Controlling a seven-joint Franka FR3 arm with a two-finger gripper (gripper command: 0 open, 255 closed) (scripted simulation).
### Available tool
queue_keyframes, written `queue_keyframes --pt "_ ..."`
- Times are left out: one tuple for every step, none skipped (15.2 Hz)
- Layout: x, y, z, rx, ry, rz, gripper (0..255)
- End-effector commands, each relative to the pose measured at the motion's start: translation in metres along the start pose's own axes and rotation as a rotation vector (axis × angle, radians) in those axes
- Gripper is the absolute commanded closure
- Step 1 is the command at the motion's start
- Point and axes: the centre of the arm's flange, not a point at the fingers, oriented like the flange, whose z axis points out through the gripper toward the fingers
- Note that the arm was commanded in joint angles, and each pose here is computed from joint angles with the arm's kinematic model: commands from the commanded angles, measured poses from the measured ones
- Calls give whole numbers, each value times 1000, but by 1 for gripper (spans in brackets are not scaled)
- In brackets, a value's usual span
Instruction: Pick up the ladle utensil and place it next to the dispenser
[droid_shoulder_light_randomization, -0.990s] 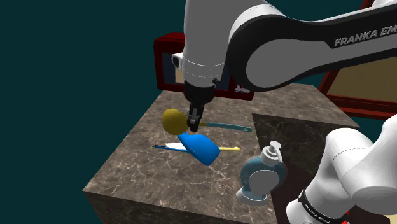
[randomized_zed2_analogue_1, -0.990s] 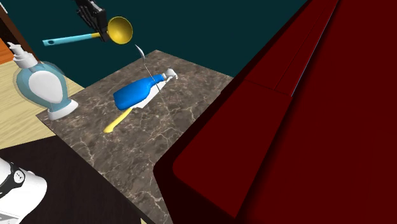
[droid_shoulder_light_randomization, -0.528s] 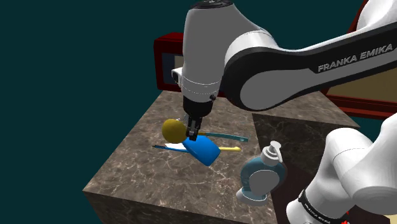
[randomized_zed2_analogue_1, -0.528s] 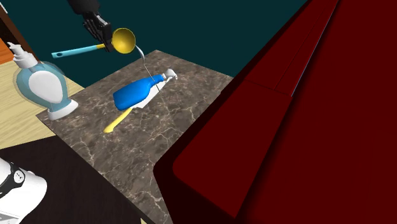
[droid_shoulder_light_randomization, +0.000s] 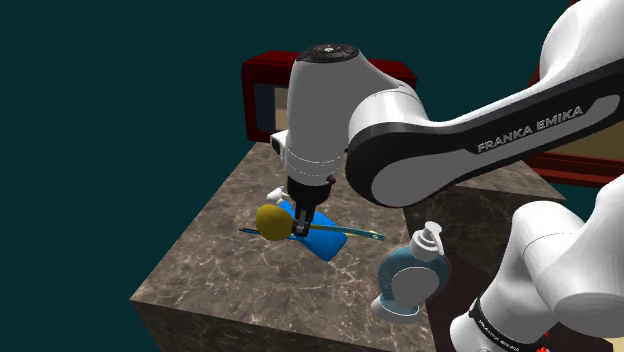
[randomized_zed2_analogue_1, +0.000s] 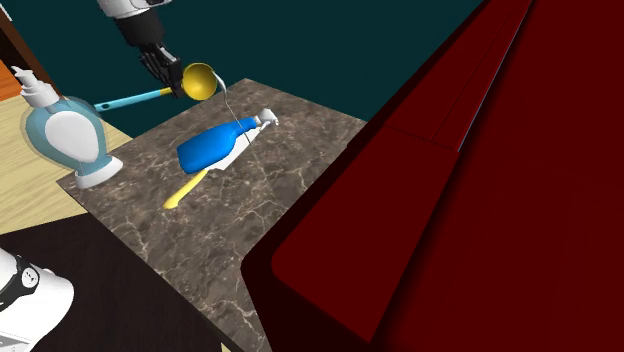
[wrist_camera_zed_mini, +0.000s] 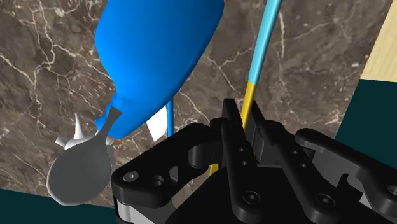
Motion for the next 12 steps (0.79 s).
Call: queue_keyframes --pt "-2 -1 10 0 1 0 255" --pt "-2 -1 16 0 1 0 255" --pt "-3 -2 21 0 1 0 255" --pt "-3 -3 26 0 1 0 255" --pt "-4 -4 31 0 1 0 255" --pt "-4 -5 36 0 1 0 255" --pt "-4 -6 42 0 1 0 255" --pt "-5 -6 47 0 1 0 255" --pt "-5 -7 52 0 1 0 255" --pt "-6 -8 57 0 1 0 255" --pt "-6 -9 62 0 1 0 255" --pt "-7 -10 68 0 1 0 255"
